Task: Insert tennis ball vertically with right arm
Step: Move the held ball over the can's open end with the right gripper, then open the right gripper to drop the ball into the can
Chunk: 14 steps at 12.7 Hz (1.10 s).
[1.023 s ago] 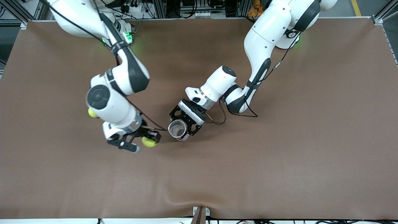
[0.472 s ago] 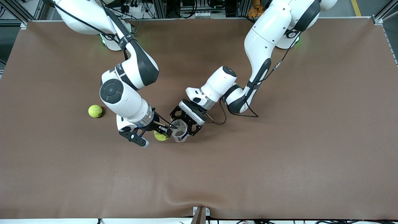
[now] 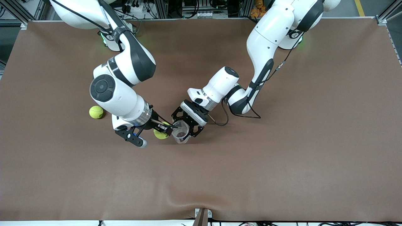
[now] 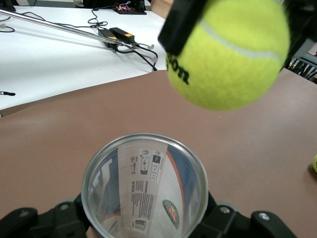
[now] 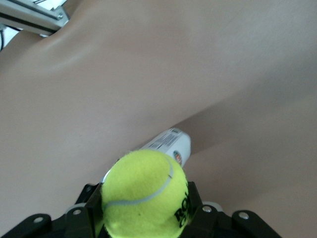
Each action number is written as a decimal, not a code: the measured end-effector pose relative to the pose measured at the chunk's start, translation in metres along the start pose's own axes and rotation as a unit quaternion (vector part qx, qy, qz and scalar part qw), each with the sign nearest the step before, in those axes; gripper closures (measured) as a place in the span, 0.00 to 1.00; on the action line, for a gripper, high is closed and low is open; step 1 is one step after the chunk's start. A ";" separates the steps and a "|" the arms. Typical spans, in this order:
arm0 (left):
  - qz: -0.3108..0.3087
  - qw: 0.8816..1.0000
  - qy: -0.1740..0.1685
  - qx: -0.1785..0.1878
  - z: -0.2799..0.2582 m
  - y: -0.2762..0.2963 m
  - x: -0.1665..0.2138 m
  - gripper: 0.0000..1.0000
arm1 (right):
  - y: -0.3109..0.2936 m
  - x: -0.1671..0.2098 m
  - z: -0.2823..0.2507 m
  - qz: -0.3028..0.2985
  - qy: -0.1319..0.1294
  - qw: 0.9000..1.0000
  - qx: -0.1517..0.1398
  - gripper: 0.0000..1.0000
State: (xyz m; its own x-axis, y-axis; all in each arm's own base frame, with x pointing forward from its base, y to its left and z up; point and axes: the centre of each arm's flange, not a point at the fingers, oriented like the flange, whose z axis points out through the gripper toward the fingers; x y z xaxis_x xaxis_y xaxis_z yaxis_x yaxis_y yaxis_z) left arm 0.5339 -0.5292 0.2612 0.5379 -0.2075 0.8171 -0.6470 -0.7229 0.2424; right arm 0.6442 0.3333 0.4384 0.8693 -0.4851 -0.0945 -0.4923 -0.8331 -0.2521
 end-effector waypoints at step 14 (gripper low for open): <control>0.000 1.000 0.000 0.000 0.001 0.000 -0.001 0.15 | -0.014 -0.009 0.034 0.061 -0.034 0.996 0.046 0.33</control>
State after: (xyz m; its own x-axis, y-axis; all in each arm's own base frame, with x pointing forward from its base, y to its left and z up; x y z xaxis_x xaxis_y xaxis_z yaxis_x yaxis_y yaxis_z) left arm 0.5334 -0.5295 0.2598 0.5383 -0.2079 0.8167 -0.6474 -0.7224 0.2429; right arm 0.6452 0.3587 0.4101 0.8058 -0.5592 -0.1949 -0.5911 -0.7399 -0.3211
